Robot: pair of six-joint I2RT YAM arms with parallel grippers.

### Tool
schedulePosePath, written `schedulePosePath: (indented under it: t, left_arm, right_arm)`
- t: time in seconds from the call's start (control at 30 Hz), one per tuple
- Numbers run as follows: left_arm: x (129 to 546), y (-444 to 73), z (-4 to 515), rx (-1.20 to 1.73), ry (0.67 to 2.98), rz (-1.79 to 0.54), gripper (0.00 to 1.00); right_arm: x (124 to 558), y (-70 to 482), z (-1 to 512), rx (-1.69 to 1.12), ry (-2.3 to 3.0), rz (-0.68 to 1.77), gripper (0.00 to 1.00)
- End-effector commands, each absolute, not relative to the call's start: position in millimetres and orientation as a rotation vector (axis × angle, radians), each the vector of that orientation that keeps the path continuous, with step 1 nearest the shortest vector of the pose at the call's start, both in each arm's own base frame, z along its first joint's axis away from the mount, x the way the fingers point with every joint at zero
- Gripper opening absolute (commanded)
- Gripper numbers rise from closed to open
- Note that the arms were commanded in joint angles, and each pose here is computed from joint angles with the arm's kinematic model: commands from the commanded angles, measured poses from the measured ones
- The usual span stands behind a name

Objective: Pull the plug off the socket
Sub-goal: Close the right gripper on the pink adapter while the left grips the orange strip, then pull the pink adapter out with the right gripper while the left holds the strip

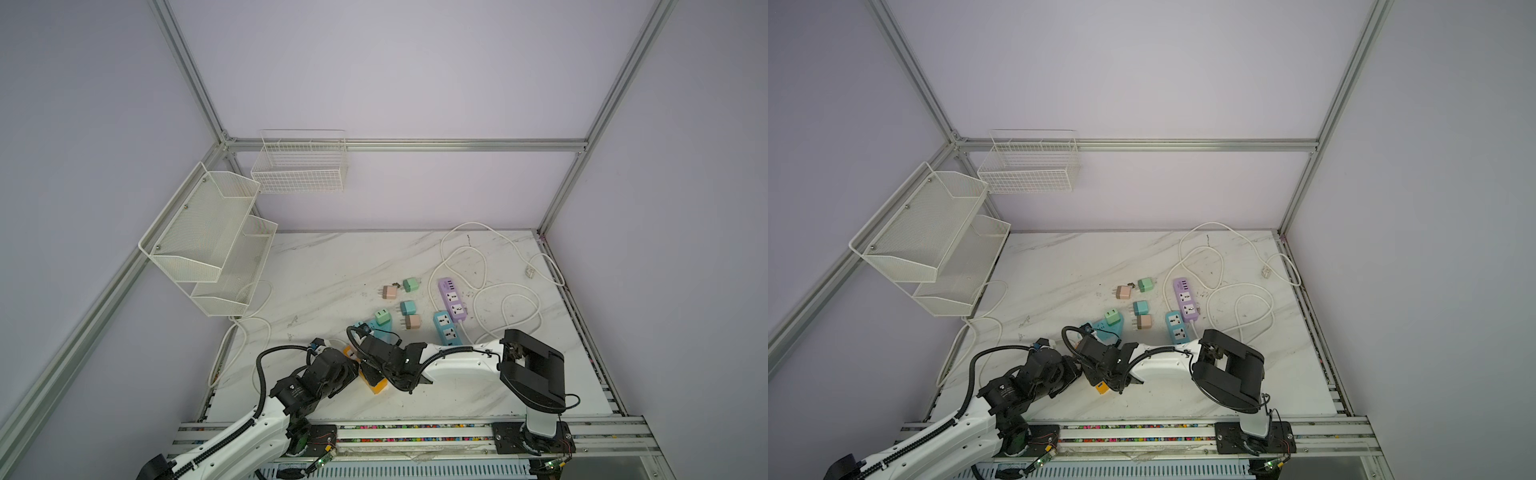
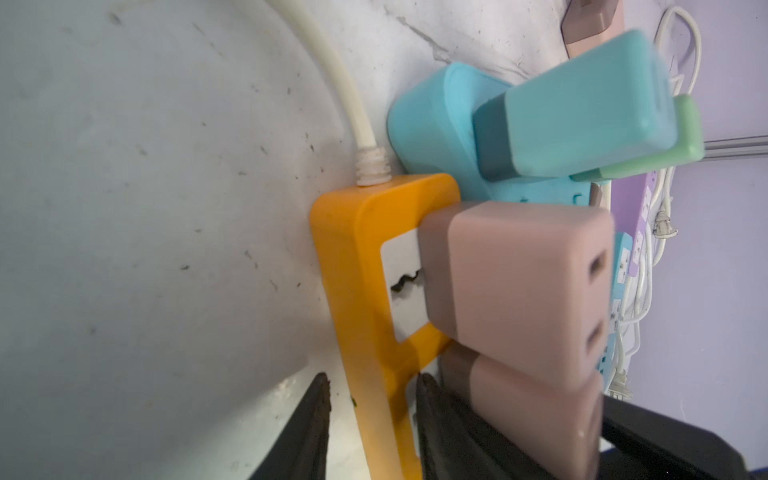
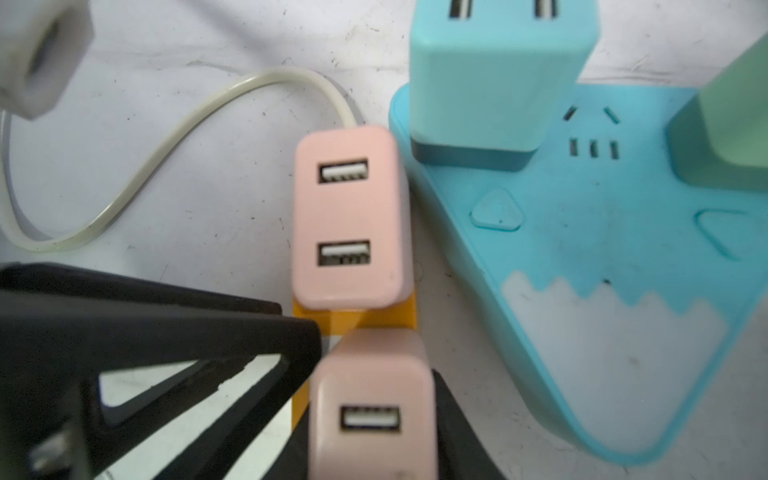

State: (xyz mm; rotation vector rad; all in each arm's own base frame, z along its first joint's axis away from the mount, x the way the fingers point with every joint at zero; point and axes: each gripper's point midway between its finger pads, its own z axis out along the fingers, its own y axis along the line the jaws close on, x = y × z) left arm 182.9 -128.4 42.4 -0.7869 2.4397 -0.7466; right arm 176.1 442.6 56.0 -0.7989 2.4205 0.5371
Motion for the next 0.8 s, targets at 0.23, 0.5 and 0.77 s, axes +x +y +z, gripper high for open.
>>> schedulePosePath:
  t: [0.23, 0.5, 0.77]
  left_arm:
    - [173, -126, 18, -0.737, 2.505, -0.725, 0.34]
    - [162, -113, 5, -0.751, 2.556, -0.625, 0.32]
    - [158, -110, -1, -0.762, 2.574, -0.608, 0.31]
  right_arm:
    - [171, 441, 37, -0.807, 2.471, 0.504, 0.37]
    - [176, 441, 44, -0.793, 2.454, 0.482, 0.42]
    - [178, 438, 42, -0.862, 2.438, 0.423, 0.40]
